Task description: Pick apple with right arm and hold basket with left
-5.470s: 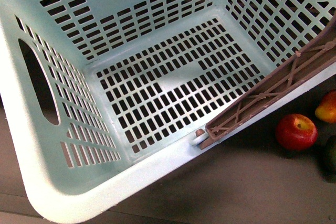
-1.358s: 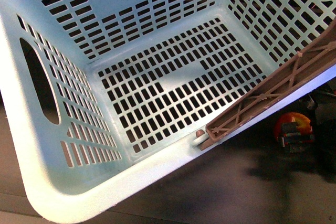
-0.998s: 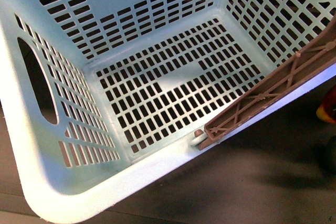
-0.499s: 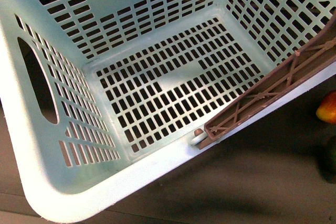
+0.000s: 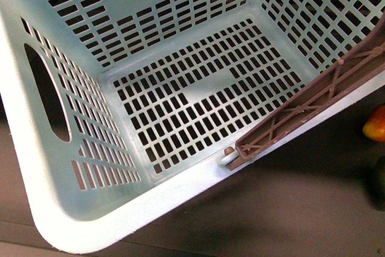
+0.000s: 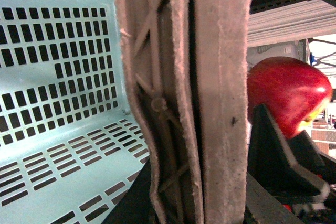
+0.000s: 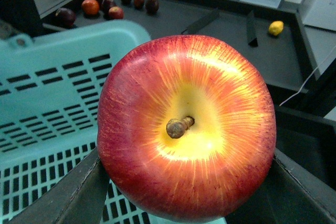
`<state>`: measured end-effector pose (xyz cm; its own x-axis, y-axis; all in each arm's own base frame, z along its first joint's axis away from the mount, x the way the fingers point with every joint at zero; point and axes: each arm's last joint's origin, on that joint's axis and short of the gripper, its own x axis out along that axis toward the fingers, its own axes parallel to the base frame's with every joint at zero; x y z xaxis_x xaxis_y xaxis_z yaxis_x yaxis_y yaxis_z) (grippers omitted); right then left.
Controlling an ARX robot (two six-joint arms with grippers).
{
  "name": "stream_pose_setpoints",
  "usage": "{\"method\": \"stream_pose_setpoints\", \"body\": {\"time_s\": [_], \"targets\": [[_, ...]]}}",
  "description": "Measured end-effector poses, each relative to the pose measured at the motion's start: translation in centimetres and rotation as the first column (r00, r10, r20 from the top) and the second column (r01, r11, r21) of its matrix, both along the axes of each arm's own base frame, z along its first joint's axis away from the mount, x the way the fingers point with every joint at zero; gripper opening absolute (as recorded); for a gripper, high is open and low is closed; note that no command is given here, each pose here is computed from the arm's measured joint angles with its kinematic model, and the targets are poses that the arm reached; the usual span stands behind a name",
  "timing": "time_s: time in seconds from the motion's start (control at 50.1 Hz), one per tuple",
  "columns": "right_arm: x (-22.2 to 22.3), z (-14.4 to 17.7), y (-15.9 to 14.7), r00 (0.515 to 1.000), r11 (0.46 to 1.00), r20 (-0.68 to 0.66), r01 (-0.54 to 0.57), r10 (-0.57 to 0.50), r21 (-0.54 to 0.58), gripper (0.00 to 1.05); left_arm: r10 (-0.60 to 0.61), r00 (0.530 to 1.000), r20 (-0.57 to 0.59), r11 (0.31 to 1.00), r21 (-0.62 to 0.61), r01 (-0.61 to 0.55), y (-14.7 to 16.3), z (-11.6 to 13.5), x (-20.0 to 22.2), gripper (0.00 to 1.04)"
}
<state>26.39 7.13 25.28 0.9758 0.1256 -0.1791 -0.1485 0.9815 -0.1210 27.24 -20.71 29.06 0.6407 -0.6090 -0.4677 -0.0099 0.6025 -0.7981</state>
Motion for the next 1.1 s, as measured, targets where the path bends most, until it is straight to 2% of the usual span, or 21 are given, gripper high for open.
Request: {"method": "stream_pose_setpoints", "body": {"time_s": [0.22,0.399,0.519,0.619,0.739,0.898,0.918,0.998,1.098], "targets": [[-0.2,-2.0,2.0,0.997,0.998,-0.060,-0.056,0.056,0.004,0.72,0.000,1.000,0.000,1.000,0.001,0.000,0.0,0.0,0.0,0.18],[-0.3,-2.3,2.7,0.994,0.997,-0.077,-0.073,0.075,0.023,0.72,-0.002,1.000,-0.001,1.000,-0.001,0.002,0.0,0.0,0.0,0.18],[-0.3,-2.4,2.7,0.994,0.997,-0.083,-0.068,0.070,0.027,0.86,0.000,1.000,0.000,1.000,0.001,0.000,0.0,0.0,0.0,0.18],[-0.3,-2.2,2.2,0.997,0.999,-0.070,-0.030,0.033,0.037,0.97,0.000,1.000,0.000,1.000,0.000,0.000,0.0,0.0,0.0,0.18],[-0.3,-1.3,0.8,0.999,0.996,-0.042,0.037,-0.033,0.081,0.96,-0.001,1.000,0.000,1.000,0.000,0.001,0.0,0.0,0.0,0.18],[-1.5,1.3,-2.7,0.976,0.971,0.048,0.204,-0.211,0.122,0.96,0.002,1.000,-0.005,1.000,0.012,-0.002,0.1,-0.4,-0.1,0.18],[-1.9,1.5,-3.3,0.972,0.968,0.065,0.217,-0.227,0.128,0.95,0.000,1.000,-0.005,1.000,0.012,0.000,0.1,-0.4,-0.1,0.18],[-3.4,1.0,-5.1,0.973,0.979,0.166,0.132,-0.158,0.158,0.80,-0.001,1.000,-0.007,1.000,0.010,0.001,0.1,-0.4,-0.1,0.18],[-5.6,-1.6,-6.1,0.976,0.981,0.162,0.120,-0.145,0.152,0.58,-0.001,1.000,-0.006,1.000,0.010,0.001,0.1,-0.4,-0.1,0.18]]}}
